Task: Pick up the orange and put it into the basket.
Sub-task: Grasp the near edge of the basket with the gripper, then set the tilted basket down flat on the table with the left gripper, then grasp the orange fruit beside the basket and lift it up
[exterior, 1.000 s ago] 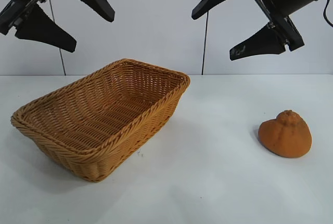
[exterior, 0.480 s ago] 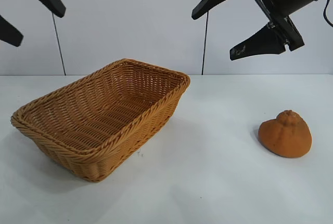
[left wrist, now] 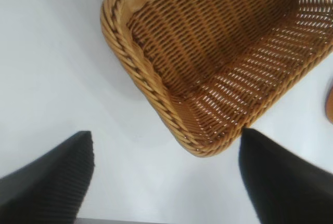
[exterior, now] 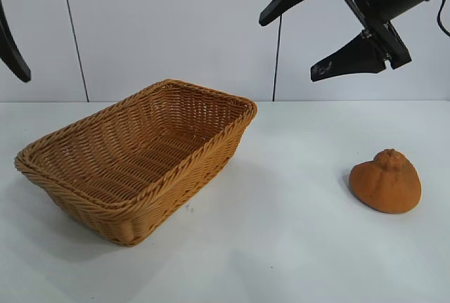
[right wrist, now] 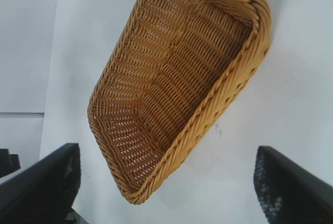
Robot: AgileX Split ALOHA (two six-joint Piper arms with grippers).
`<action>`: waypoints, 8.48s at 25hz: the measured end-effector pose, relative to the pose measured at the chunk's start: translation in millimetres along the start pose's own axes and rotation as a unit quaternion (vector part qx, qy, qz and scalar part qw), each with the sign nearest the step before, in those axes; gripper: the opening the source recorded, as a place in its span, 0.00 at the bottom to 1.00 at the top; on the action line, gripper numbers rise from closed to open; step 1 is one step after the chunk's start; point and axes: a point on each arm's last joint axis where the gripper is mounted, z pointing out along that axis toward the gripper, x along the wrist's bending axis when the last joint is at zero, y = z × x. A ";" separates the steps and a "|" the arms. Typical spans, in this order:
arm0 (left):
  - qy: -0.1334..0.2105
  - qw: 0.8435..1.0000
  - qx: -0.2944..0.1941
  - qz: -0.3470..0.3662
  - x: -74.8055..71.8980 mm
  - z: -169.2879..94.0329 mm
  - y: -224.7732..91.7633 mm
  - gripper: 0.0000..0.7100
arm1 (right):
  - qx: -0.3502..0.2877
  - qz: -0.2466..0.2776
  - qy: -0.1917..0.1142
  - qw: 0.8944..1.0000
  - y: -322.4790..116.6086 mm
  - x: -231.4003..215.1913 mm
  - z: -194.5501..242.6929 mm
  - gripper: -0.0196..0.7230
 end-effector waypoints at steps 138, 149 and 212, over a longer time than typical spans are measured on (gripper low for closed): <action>0.142 0.953 -0.028 0.265 72.6 -95.7 -44.4 0.87 | 0.013 -0.007 -0.014 1.000 -2.5 -2.5 0.0 0.86; 0.096 0.940 -0.164 0.282 133.4 -89.5 -131.0 0.87 | 0.014 -0.007 -0.014 1.000 -2.5 -2.5 0.0 0.86; 0.022 0.883 -0.362 0.297 156.9 -122.6 -183.2 0.87 | 0.184 0.064 -0.303 0.933 17.1 -170.1 49.6 0.59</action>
